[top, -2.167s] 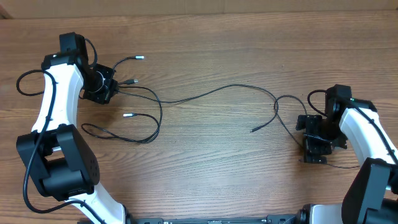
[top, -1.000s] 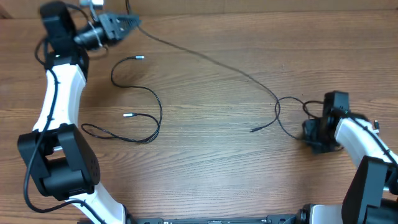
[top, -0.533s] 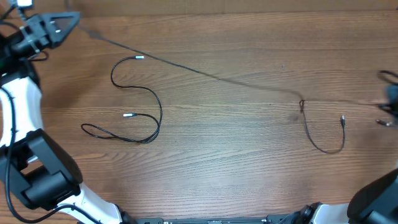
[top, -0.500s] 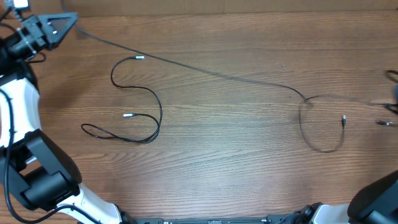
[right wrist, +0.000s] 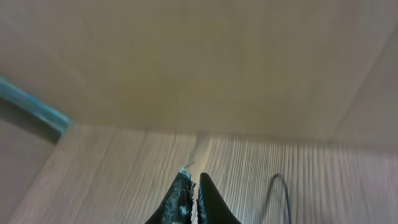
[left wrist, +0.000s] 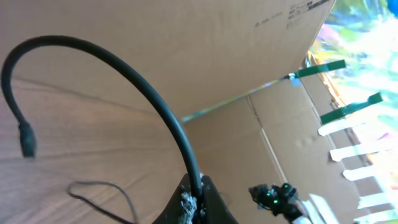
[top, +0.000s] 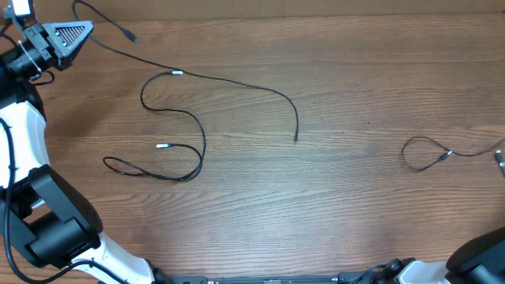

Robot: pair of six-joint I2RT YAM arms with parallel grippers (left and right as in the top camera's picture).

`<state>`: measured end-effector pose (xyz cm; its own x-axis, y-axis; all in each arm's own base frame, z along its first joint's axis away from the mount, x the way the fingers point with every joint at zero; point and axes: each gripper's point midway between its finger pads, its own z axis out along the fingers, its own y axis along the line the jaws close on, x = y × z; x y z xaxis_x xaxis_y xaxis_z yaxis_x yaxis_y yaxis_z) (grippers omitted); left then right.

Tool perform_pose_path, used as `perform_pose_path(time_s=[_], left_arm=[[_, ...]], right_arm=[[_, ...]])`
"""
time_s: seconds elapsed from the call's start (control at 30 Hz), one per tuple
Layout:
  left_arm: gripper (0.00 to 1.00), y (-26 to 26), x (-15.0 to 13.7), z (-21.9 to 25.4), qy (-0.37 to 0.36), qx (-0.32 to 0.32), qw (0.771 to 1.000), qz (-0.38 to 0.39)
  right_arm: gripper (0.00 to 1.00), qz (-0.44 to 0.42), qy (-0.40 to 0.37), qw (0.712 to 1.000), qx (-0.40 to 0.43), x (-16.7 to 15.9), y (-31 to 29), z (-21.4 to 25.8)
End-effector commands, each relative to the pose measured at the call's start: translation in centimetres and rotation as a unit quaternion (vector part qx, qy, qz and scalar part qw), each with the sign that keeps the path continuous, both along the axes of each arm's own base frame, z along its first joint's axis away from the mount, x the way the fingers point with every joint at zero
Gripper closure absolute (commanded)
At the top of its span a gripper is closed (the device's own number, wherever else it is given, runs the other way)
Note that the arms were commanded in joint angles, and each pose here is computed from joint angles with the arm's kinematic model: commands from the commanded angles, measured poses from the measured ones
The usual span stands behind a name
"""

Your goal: Untangle cables

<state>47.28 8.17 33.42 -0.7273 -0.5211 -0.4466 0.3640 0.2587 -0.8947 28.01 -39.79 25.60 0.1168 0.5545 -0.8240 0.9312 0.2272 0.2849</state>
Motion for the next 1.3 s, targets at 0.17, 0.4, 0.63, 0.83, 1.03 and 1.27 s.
perform_pose_path(time_s=[0.17, 0.4, 0.63, 0.83, 1.03, 1.27], left_arm=[[0.96, -4.4, 0.0, -0.2, 0.016, -0.007, 0.998, -0.053], [0.96, -8.3, 0.6, -0.6, -0.015, 0.015, 0.997, -0.08], [0.96, -11.8, 1.4, -2.4, -0.009, 0.034, 0.996, -0.083], [0.96, -12.8, 2.1, -6.3, 0.056, 0.063, 0.995, -0.045], [0.96, -11.8, 2.2, -12.5, 0.187, 0.135, 0.972, 0.04], [0.96, -12.2, 1.7, -15.4, 0.22, 0.206, 0.951, 0.062]], right_arm=[[0.8, 0.079, 0.067, 0.993, -0.064, 2.1, -1.1, 0.5], [0.39, 0.162, 0.034, 0.984, 0.066, 6.3, 5.3, -4.1], [0.0, 0.245, 0.101, 0.955, 0.136, 9.8, 13.9, -8.1], [0.0, 0.093, 0.129, 0.942, 0.297, 5.8, 18.7, -13.4], [0.0, -0.011, 0.151, 0.912, 0.381, 2.4, 20.9, -17.0], [0.0, 0.011, 0.148, 0.886, 0.44, 3.0, 23.0, -19.8]])
